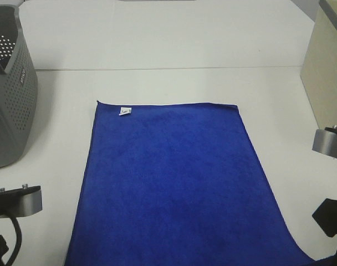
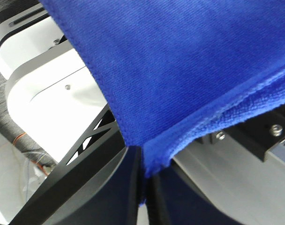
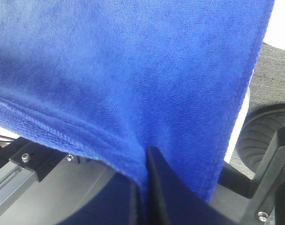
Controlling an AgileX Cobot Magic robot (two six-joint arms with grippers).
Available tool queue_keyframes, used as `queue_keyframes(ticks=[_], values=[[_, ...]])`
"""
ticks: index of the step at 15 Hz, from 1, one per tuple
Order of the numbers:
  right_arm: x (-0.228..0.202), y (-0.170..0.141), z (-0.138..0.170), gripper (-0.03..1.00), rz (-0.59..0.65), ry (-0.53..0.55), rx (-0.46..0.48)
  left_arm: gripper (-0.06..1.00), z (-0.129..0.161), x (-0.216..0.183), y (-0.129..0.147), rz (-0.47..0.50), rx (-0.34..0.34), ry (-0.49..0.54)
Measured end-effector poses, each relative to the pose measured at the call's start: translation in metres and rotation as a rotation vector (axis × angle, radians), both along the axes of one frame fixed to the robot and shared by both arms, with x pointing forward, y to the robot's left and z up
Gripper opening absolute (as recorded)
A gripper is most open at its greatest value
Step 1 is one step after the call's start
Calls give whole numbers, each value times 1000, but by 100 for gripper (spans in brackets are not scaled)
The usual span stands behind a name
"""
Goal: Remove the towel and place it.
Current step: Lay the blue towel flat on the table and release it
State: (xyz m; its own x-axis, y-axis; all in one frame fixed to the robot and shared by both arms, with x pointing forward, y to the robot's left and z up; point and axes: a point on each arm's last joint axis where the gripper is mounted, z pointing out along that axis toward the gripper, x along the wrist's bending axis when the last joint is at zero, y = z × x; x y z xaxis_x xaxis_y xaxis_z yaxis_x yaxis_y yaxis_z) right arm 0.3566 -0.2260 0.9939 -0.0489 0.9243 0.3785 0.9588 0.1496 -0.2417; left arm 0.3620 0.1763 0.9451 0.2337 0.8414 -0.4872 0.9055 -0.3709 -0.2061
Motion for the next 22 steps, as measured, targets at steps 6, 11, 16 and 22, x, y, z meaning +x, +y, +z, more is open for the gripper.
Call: queue_keyframes(ticks=[6,11,16,22], values=[[0,-1,0,20,2,-2,-11,17,5,5,0,-37,13,-27],[0,-3,-1,54,-48,15,-43,46,12,10,-5,-33,-12,-32],[3,-3,3,63,-60,2,-53,55,12,10,-6,-26,-15,-29],[31,-3,40,64,-57,-183,-93,56,52,49,-18,-51,-15,-237]])
